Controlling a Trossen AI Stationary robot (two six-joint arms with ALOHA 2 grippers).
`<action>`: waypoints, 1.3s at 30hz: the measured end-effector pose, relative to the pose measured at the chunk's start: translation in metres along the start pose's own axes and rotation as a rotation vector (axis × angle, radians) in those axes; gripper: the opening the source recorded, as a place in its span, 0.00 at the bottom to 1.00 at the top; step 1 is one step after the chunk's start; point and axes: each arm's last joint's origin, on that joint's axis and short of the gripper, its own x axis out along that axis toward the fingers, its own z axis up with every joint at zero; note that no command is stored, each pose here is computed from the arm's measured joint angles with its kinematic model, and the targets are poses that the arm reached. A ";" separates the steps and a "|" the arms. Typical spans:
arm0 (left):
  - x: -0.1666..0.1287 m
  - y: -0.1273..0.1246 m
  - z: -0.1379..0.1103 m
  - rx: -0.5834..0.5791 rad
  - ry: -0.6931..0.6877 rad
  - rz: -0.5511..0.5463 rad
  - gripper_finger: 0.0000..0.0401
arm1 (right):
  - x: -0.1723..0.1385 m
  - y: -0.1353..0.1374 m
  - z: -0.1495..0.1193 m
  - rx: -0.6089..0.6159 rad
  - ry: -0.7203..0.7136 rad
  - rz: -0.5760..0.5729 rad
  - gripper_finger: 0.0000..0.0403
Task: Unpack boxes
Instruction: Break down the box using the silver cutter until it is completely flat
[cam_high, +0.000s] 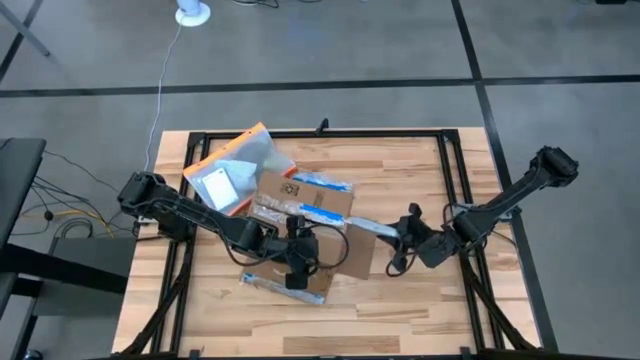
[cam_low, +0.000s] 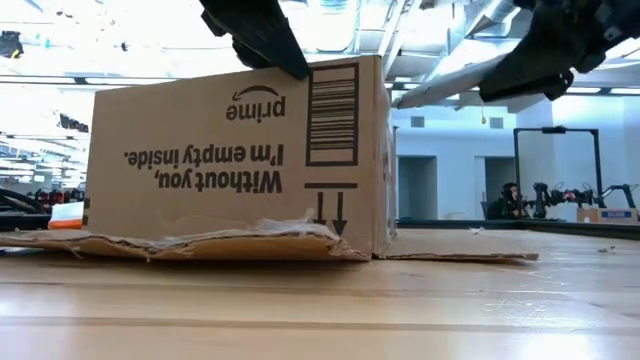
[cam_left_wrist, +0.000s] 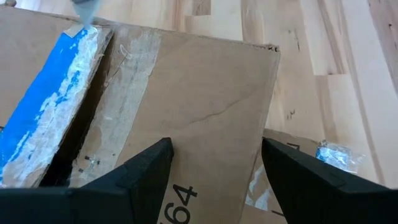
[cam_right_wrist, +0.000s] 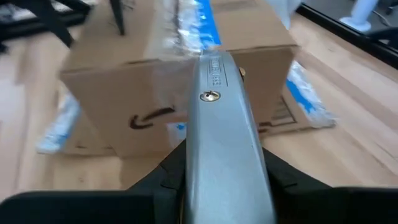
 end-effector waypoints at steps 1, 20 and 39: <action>0.000 0.000 0.000 -0.002 0.000 -0.001 0.59 | 0.000 -0.001 -0.001 -0.006 0.008 -0.006 0.23; 0.000 -0.001 0.000 -0.005 0.002 -0.004 0.59 | -0.003 -0.006 -0.001 -0.050 0.085 -0.030 0.22; 0.002 0.000 0.004 -0.034 -0.035 -0.023 0.59 | 0.011 -0.001 -0.005 -0.073 0.179 0.054 0.22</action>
